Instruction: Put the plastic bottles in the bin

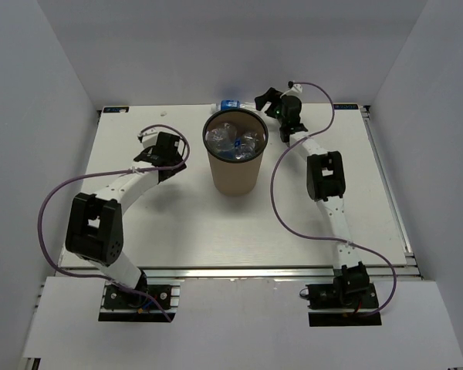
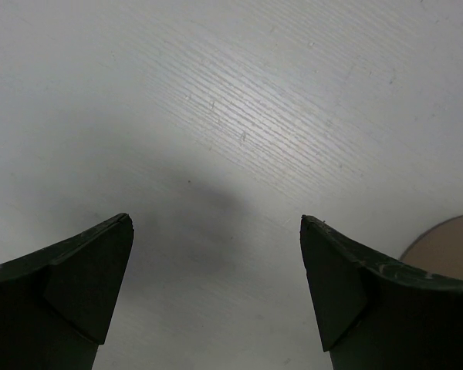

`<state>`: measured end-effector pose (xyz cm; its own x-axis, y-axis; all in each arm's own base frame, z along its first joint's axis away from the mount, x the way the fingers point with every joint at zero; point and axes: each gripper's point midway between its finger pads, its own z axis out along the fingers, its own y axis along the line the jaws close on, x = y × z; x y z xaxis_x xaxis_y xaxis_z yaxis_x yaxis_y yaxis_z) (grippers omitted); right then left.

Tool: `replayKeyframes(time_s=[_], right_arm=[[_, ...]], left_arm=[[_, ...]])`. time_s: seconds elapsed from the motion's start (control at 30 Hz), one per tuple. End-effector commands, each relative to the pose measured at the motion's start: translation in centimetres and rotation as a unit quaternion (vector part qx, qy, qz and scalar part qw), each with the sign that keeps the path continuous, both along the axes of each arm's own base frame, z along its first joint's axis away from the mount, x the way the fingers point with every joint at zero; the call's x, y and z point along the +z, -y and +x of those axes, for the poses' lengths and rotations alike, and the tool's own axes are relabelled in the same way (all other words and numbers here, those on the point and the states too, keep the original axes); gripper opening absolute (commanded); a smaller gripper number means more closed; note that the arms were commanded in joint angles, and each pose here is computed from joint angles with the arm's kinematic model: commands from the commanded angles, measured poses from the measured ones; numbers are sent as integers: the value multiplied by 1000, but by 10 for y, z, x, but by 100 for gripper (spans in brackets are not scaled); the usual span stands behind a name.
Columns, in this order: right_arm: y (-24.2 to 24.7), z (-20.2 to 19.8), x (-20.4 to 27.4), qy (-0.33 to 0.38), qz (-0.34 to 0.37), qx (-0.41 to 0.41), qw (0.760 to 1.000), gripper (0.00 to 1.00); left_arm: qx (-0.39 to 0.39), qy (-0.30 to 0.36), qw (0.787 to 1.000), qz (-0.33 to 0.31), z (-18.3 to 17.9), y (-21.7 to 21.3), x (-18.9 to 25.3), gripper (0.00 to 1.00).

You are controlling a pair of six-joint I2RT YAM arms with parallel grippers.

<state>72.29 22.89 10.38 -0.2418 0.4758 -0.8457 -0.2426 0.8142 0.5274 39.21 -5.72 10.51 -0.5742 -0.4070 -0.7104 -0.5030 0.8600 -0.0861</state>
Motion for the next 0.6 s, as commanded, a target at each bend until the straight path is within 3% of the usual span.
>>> replayKeyframes(time_s=[0.0, 0.2, 0.37, 0.57], right_arm=[[-15, 6, 75, 116, 70, -5, 991, 89], [-36, 1, 53, 125, 71, -2, 990, 88], [-64, -17, 31, 97, 77, 68, 990, 86], [-91, -51, 45, 104, 73, 186, 974, 79]], left_arm=[[-3, 2, 1000, -1, 8, 1, 7, 98], [-1, -19, 1000, 8, 12, 0, -4, 98], [9, -6, 1000, 13, 12, -5, 3, 98], [17, 2, 1000, 12, 12, -8, 8, 98]])
